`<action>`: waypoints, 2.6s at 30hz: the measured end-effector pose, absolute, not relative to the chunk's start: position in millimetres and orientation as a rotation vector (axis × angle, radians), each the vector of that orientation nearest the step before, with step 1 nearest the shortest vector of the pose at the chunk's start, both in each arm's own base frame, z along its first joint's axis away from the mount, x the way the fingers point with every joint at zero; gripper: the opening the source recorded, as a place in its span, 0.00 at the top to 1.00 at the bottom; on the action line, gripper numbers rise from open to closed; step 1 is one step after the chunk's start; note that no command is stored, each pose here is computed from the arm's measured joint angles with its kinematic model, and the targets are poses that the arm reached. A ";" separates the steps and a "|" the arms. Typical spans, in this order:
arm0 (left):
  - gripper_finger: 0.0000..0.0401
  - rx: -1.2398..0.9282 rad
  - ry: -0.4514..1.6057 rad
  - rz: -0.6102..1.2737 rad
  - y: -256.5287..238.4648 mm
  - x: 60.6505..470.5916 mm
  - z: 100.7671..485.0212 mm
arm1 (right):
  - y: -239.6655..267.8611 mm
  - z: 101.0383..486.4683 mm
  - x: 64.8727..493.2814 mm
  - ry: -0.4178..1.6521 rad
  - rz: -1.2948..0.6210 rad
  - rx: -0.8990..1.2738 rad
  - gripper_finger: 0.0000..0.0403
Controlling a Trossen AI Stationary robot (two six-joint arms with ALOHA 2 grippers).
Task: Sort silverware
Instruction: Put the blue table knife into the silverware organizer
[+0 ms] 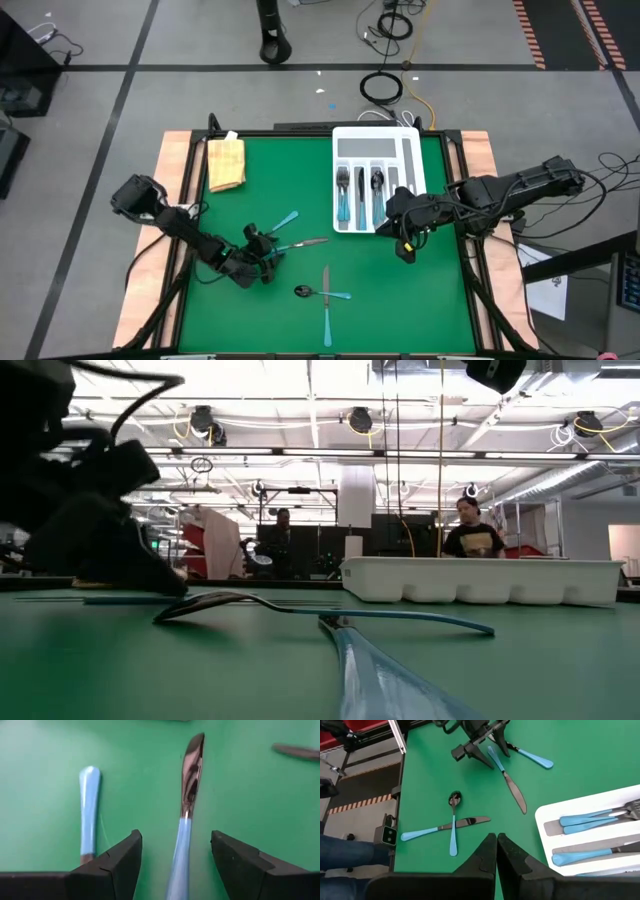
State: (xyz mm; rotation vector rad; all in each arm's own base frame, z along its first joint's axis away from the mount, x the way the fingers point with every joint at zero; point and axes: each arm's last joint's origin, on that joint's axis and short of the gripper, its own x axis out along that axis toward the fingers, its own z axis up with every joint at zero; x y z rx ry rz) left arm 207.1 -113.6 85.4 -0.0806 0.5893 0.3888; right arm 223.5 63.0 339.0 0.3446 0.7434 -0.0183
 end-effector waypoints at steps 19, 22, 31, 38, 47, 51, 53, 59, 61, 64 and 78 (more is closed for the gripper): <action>0.79 -0.089 0.565 0.506 -115.8 208.0 33.7 | 62.3 340.5 224.9 0.716 -0.037 0.340 1.00; 0.93 -0.070 0.556 0.531 -114.2 207.3 33.6 | 62.6 341.4 225.7 0.704 -0.033 0.344 1.00; 0.92 -0.154 0.575 0.479 -114.9 207.4 46.0 | 63.7 344.5 227.7 0.668 -0.019 0.364 1.00; 0.93 -0.235 0.589 0.459 -111.1 209.2 64.3 | 63.9 344.6 227.7 0.668 -0.021 0.373 1.00; 0.93 -0.237 0.576 0.470 -108.5 206.8 76.9 | 63.9 344.5 227.6 0.669 -0.021 0.373 1.00; 0.93 -0.249 0.521 0.495 -107.8 208.0 84.0 | 63.9 344.5 227.6 0.670 -0.020 0.369 1.00; 0.93 -0.260 0.483 0.511 -106.9 209.6 89.6 | 63.9 344.5 227.6 0.669 -0.017 0.359 1.00; 0.93 -0.287 0.408 0.563 -101.2 213.4 100.1 | 63.8 344.4 227.6 0.670 -0.014 0.351 1.00; 0.93 -0.310 0.379 0.578 -99.5 218.9 105.9 | 63.8 344.4 227.5 0.670 -0.014 0.351 1.00; 0.93 -0.342 0.337 0.604 -95.3 229.8 116.5 | 62.8 344.0 225.9 0.676 -0.037 0.344 1.00; 0.93 -0.402 0.149 0.622 -53.7 306.5 194.3 | 42.4 337.9 188.8 0.744 -0.487 0.371 1.00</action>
